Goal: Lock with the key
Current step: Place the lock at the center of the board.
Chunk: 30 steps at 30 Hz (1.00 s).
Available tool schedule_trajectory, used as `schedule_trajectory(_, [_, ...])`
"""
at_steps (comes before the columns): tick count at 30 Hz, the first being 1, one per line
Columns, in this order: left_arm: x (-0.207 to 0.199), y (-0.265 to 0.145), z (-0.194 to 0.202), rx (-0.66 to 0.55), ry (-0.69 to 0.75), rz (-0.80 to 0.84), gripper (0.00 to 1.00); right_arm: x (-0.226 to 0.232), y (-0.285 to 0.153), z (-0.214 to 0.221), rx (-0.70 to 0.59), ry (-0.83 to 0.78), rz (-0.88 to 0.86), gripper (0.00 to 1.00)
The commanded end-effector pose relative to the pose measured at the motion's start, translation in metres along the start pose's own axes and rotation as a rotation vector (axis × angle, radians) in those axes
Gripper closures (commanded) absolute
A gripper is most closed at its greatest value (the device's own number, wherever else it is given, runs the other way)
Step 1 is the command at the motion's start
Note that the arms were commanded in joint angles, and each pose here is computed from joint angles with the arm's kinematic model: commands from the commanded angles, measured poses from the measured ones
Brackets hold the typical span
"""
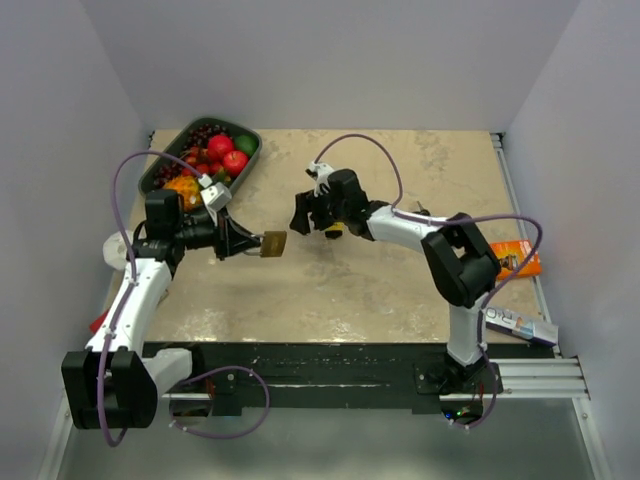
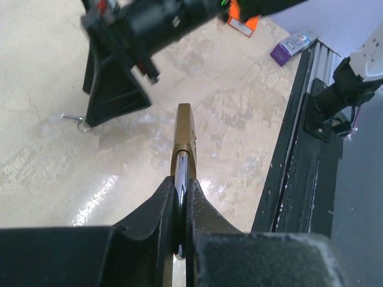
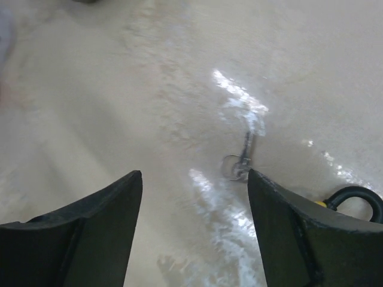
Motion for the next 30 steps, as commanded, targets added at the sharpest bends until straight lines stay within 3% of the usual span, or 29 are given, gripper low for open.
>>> schedule_trajectory(1, [0.0,-0.006,-0.016,0.005,0.211,0.043,1.0,0.078,-0.061,-0.038,-0.06,-0.215,-0.306,0.2])
schedule_trajectory(7, [-0.005,-0.013,-0.008,0.123,0.348,0.244,1.0,0.098,-0.121,-0.009,0.06,-0.488,-0.523,0.08])
schedule_trajectory(11, [-0.015,-0.013,-0.007,0.099,0.345,0.307,1.0,0.112,-0.137,0.003,0.057,-0.57,-0.621,0.02])
schedule_trajectory(14, [-0.023,-0.012,-0.01,0.086,0.413,0.322,1.0,0.13,-0.141,0.012,0.059,-0.606,-0.68,0.01])
schedule_trajectory(19, [-0.036,-0.004,-0.015,0.053,0.4,0.371,1.0,0.156,-0.138,0.044,0.104,-0.67,-0.734,0.01])
schedule_trajectory(21, [-0.039,-0.003,-0.018,0.045,0.405,0.38,1.0,0.161,-0.133,0.047,0.076,-0.666,-0.738,0.03])
schedule_trajectory(30, [-0.041,-0.003,-0.03,0.015,0.434,0.368,1.0,0.168,-0.121,0.057,0.096,-0.631,-0.751,0.31])
Point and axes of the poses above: each gripper's point midway between its finger pads, its own y axis out along the fingers, its own x axis along the line the jaws close on, z = x × y, the point moved 2 cm from there along -y, back along the fingers, and after that the axes turned 13 degrees about y, right-handed, at the moved point
